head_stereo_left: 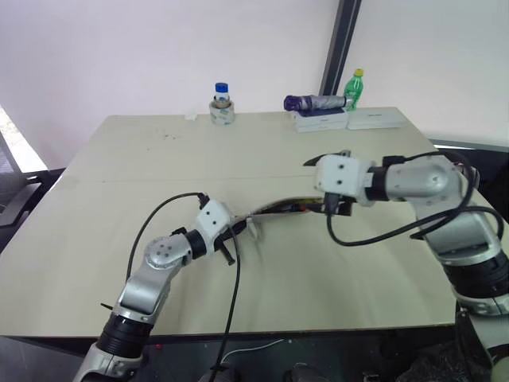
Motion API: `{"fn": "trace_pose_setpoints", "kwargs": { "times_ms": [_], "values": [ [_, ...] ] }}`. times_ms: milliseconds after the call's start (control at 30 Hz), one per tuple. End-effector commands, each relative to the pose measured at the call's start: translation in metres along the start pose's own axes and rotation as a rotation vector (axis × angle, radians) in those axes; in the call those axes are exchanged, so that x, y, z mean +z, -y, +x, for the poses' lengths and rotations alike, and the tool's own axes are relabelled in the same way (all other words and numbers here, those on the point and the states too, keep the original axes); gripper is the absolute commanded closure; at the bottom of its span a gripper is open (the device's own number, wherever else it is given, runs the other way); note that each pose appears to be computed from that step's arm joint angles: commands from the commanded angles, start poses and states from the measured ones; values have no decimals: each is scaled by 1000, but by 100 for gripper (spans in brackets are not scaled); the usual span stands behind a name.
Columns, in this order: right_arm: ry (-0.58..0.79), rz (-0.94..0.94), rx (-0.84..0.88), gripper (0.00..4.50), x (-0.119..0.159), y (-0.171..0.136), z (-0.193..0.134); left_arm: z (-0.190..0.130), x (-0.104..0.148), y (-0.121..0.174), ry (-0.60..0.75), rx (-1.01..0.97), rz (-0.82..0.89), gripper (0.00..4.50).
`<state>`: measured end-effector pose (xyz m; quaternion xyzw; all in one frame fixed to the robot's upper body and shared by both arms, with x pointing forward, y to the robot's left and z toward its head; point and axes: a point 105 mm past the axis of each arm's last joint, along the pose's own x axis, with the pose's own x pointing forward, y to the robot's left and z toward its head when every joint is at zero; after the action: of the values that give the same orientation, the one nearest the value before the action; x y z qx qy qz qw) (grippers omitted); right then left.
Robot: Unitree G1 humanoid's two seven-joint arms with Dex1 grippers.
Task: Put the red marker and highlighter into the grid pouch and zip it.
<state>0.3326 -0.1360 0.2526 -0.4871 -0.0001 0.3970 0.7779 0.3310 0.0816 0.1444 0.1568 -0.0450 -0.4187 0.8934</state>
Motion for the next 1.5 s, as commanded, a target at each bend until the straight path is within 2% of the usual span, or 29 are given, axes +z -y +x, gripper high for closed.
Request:
{"fn": "trace_pose_setpoints", "kwargs": {
  "times_ms": [33,100,167,200,267,300,500,667,700,767,800,833,967,1167,1267,1367,1500],
  "values": [
    [32,47,-25,79,5,3,-13,0,20,-4,67,14,18,450],
    [63,90,14,156,9,-8,-13,1,21,-6,72,24,4,450],
    [110,152,45,260,16,-19,-9,2,23,-10,85,44,-24,450],
    [129,179,53,328,19,-25,-5,3,26,-12,98,57,-47,450],
    [146,217,38,424,23,-32,2,6,32,-14,124,68,-88,450],
    [154,241,23,438,24,-34,6,7,34,-14,137,76,-122,450],
    [175,364,-69,438,25,-26,18,21,47,-16,194,88,-390,450],
    [209,461,-61,438,27,-26,23,29,57,-12,223,48,-530,450],
    [210,467,-68,388,28,-25,25,31,58,-11,226,40,-545,450],
    [222,482,-86,316,30,-23,28,33,60,-11,225,31,-565,450],
    [234,500,-91,255,32,-22,30,35,60,-10,221,25,-569,450],
    [243,509,-92,219,34,-22,31,36,61,-10,220,21,-565,450],
    [283,556,-76,219,43,-26,36,41,63,-10,212,19,-546,450],
    [271,610,-60,219,43,-32,46,44,65,-6,213,7,-538,450],
    [260,630,-62,304,41,-32,48,43,63,-5,208,7,-532,450],
    [246,629,-64,446,39,-31,47,41,63,-6,209,11,-533,450],
    [247,623,-74,446,38,-26,43,38,60,-9,202,23,-518,450]
  ]
}}
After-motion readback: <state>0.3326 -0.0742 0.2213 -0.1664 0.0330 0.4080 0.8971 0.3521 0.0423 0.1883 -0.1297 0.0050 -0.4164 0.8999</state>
